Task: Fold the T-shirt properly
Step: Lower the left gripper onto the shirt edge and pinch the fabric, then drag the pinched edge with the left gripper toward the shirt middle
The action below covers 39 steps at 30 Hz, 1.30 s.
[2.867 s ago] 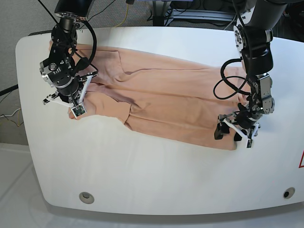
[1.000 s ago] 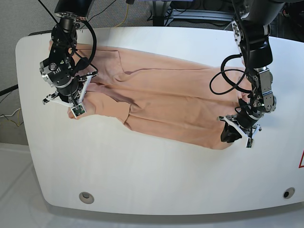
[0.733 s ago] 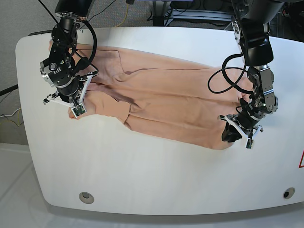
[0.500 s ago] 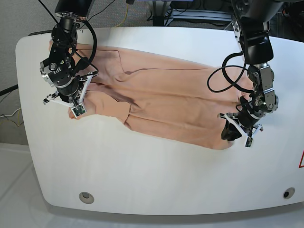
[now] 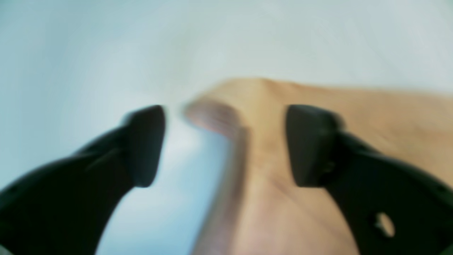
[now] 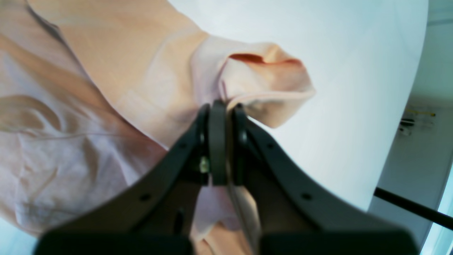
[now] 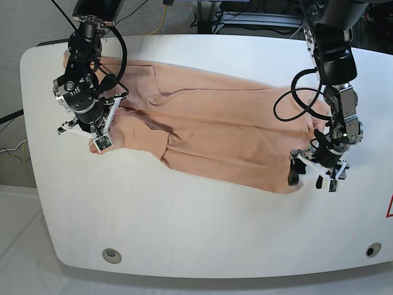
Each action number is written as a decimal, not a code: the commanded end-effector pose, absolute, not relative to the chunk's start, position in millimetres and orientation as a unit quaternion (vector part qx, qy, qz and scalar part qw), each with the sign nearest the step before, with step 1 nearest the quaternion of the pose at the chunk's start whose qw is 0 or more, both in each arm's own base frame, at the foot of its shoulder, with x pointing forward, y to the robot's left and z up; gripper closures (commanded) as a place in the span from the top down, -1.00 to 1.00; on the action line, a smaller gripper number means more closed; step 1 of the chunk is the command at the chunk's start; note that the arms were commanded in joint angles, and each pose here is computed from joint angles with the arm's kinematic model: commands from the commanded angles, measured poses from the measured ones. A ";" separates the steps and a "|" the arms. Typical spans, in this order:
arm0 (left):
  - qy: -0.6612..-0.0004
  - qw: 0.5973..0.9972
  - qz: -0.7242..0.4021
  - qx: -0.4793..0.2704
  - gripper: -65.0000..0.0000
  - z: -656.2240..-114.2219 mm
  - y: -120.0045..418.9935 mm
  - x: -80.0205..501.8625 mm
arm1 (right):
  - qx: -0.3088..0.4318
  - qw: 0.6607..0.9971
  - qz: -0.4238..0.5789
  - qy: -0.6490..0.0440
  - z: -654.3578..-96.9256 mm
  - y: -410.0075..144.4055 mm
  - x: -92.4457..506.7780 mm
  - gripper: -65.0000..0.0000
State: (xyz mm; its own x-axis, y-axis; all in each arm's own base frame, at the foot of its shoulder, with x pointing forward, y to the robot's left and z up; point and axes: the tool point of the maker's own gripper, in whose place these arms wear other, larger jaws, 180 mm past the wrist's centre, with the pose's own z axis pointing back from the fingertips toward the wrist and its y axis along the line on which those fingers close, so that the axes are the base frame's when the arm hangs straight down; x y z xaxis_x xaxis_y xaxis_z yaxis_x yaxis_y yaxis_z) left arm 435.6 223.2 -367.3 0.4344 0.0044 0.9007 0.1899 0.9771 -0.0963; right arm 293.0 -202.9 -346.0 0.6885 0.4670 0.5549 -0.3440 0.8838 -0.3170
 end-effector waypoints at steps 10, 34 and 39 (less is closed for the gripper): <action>-0.563 0.816 -0.049 -0.122 0.52 -358.1 208.4 469.2 | -0.100 0.906 0.224 -0.344 -335.7 -204.0 299.2 -1.00; -0.528 0.846 -0.069 0.013 0.52 -410.1 209.0 472.1 | -0.103 0.906 0.225 -0.345 -334.2 -205.9 299.8 -1.00; -0.512 0.856 -0.071 0.011 0.52 -419.3 207.1 465.2 | -0.104 0.905 0.225 -0.345 -333.6 -206.4 300.3 -1.00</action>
